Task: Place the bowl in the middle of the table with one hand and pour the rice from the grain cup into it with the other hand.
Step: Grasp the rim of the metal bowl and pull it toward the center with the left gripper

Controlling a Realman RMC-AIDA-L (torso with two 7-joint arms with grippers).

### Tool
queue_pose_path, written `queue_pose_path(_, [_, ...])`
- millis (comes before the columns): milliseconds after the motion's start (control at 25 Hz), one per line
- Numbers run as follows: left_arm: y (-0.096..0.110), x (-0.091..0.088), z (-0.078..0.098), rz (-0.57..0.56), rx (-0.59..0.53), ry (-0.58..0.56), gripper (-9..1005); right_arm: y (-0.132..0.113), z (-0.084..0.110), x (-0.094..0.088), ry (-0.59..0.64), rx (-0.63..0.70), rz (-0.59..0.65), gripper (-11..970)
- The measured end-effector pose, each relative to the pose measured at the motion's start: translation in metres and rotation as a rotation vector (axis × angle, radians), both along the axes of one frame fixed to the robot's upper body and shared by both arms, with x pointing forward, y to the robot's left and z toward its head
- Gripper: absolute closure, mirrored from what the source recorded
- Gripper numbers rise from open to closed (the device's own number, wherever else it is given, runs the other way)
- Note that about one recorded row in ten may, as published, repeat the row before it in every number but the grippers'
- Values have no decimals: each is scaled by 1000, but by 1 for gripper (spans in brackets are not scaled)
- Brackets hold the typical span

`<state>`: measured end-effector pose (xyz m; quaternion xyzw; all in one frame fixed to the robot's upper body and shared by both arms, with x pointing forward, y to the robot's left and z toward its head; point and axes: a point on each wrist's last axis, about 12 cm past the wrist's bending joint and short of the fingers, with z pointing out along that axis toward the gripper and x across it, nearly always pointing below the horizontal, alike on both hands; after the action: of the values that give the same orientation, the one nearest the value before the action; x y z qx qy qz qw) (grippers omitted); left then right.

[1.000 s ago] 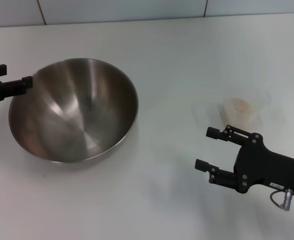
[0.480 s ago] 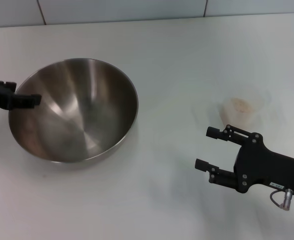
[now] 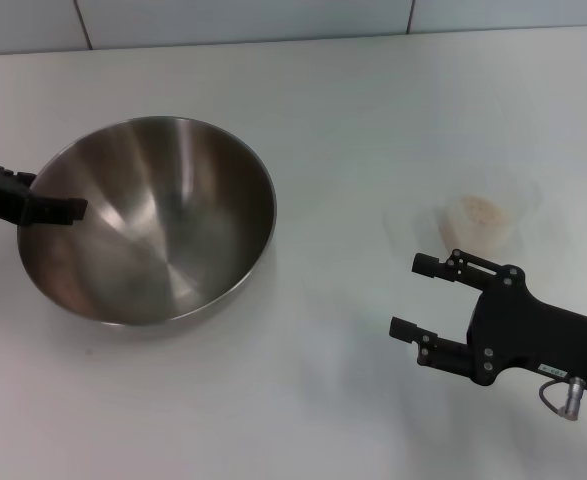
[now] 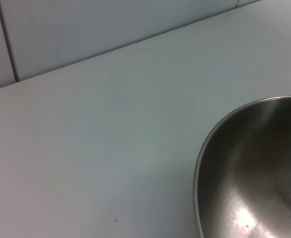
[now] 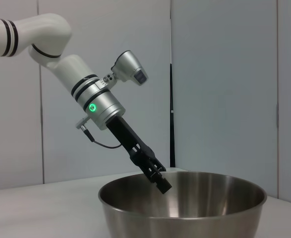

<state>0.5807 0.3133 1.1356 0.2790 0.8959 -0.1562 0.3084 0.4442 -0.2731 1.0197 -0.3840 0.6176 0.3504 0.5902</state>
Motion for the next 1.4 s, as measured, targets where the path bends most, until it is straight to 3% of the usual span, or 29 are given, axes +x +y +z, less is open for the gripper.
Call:
queue_pose_path(640, [-2,4,0,16,23,29,353,0,1,0,-4,6,0,240])
queue_pose_path(1080, [-4,7,3,33,2,33,773,0,1,1,-8,8,-3,241])
queue_pose_path(1400, [-9,10,6,31,-18,49,934,0,2,2,-10,8,-2,241])
